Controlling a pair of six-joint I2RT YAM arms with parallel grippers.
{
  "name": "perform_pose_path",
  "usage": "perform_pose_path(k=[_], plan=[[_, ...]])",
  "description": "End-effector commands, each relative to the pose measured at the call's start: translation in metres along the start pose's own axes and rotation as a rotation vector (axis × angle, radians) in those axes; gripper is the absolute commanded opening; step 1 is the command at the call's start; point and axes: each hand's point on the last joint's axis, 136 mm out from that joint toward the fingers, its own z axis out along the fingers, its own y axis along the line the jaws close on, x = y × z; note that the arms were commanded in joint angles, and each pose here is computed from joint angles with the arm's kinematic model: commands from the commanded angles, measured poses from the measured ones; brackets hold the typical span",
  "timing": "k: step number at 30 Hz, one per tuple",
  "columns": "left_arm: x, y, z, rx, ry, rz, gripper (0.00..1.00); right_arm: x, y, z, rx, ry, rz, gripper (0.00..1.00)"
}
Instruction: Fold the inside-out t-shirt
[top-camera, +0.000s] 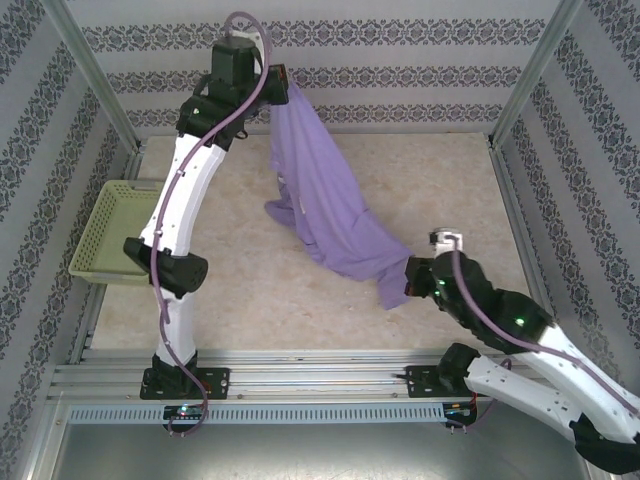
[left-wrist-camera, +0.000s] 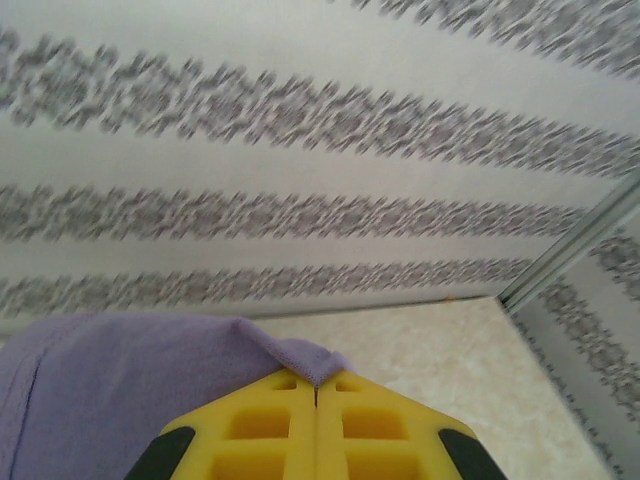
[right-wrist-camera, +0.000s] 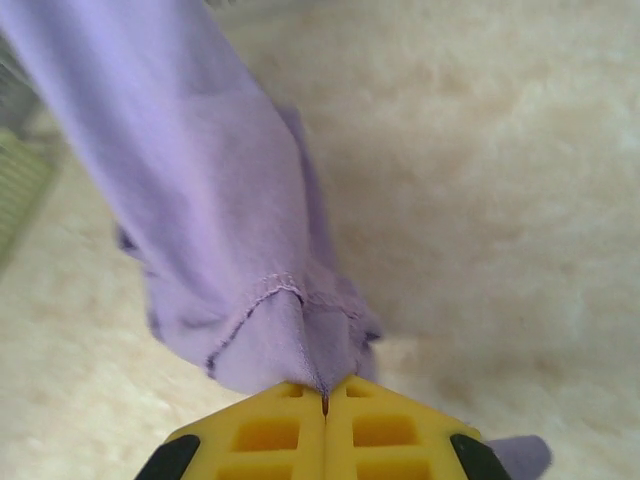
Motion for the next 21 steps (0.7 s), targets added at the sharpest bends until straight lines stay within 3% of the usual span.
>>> perform_pose_path(k=[1,6,15,18,19,21], plan=[[-0.01,-0.033,-0.016,0.134,-0.013,0.046,0.0,-0.007,0.014,-0.002,-0.053,-0.009,-0.013,0.0],[0.006,-0.019,-0.011,0.078,0.035,0.101,0.0,0.043,0.062,0.043,-0.139,0.09,-0.078,0.0],[0.067,0.099,0.027,-0.197,0.246,0.073,0.0,0.12,0.192,0.102,-0.226,0.236,-0.34,0.02],[0.099,0.135,0.021,-0.333,0.378,0.056,0.38,0.116,0.198,0.111,-0.199,0.23,-0.38,0.5],[0.109,0.144,0.014,-0.382,0.42,0.047,0.47,0.11,0.193,0.111,-0.184,0.216,-0.387,0.59],[0.134,0.159,-0.007,-0.489,0.512,0.014,0.62,0.09,0.175,0.112,-0.149,0.185,-0.375,0.68]])
